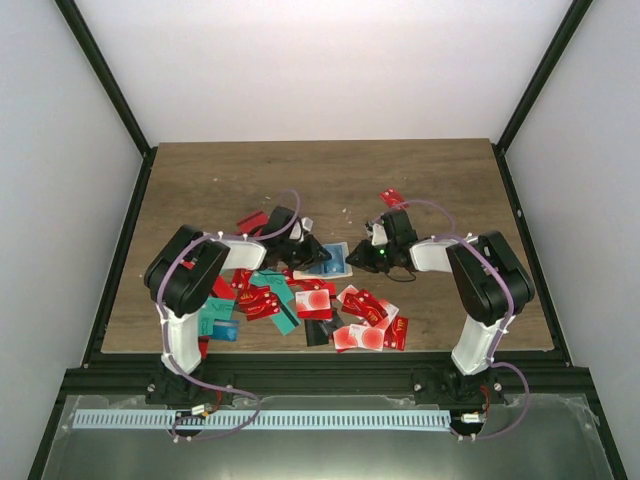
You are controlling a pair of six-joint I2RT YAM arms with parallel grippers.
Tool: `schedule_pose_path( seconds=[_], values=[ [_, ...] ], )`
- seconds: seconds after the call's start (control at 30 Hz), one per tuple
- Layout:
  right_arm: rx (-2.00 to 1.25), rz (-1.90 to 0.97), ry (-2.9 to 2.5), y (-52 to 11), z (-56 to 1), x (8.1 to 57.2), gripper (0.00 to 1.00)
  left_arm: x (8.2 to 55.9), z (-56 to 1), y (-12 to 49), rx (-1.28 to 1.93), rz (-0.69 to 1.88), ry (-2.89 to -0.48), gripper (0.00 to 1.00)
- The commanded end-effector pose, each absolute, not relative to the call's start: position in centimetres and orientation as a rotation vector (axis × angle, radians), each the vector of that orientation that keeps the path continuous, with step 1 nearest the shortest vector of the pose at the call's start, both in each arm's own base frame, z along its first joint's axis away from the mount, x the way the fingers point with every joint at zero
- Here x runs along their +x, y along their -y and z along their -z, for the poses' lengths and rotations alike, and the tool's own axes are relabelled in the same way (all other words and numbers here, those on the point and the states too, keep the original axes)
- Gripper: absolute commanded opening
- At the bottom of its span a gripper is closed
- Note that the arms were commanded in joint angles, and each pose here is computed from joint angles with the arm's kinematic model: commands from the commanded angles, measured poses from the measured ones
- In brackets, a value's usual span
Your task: Put the credit cards into the card holder
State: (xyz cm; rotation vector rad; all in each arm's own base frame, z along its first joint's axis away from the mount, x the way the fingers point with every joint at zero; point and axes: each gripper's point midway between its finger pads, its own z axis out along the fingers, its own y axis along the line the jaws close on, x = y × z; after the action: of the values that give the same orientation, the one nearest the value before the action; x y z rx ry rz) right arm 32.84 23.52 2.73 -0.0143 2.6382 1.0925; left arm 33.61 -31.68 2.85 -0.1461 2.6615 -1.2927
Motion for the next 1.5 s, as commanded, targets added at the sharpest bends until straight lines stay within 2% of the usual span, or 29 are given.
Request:
schedule_pose_path(
  seconds=[0.0, 0.1, 0.3, 0.53, 0.6, 0.7, 0.73, 0.77, 0.97, 1.07, 1.13, 1.23, 1.47],
  values=[
    [-0.067, -1.133, -2.567, -24.3, -5.3, 34.1, 0.19, 33.0, -1.7, 31.6, -0.129, 1.190, -2.736, 0.23],
    [-0.067, -1.121, -2.563, -24.2, -5.5, 34.2, 0.19, 32.9, -1.8, 31.3, -0.125, 1.135, -2.757, 0.32],
    [-0.084, -1.099, -2.549, -24.0, -6.4, 34.5, 0.19, 32.8, -2.8, 29.9, -0.111, 0.982, -2.793, 0.57],
    [-0.129, -1.109, -2.514, -24.3, -7.8, 34.6, 0.19, 32.6, -5.5, 29.2, -0.053, 0.924, -2.773, 0.84],
    [-0.152, -1.132, -2.494, -24.5, -8.4, 34.5, 0.20, 32.5, -5.9, 28.7, -0.032, 0.890, -2.769, 0.88],
    [-0.207, -1.214, -2.453, -25.3, -9.7, 34.0, 0.21, 32.5, -6.2, 27.4, -0.008, 0.779, -2.776, 0.89],
    [-0.215, -1.233, -2.444, -25.5, -10.0, 33.9, 0.22, 32.7, -6.3, 27.0, 0.000, 0.745, -2.768, 0.87],
    [-0.221, -1.260, -2.435, -25.6, -10.2, 33.6, 0.22, 32.8, -6.3, 26.7, 0.009, 0.717, -2.762, 0.81],
    [-0.233, -1.433, -2.395, -26.8, -10.7, 32.5, 0.23, 33.3, -6.5, 26.7, 0.115, 0.680, -2.724, 0.31],
    [-0.205, -1.453, -2.414, -26.9, -9.9, 32.7, 0.23, 33.5, -6.3, 27.2, 0.142, 0.704, -2.721, 0.18],
    [-0.184, -1.452, -2.431, -26.9, -9.4, 32.9, 0.23, 33.6, -6.0, 27.5, 0.154, 0.719, -2.720, 0.12],
    [-0.161, -1.457, -2.450, -27.0, -8.7, 33.1, 0.23, 33.7, -5.4, 27.8, 0.162, 0.719, -2.732, 0.08],
    [-0.138, -1.458, -2.487, -27.1, -7.3, 33.2, 0.23, 33.3, -3.9, 28.6, 0.195, 0.752, -2.764, 0.08]
  ],
)
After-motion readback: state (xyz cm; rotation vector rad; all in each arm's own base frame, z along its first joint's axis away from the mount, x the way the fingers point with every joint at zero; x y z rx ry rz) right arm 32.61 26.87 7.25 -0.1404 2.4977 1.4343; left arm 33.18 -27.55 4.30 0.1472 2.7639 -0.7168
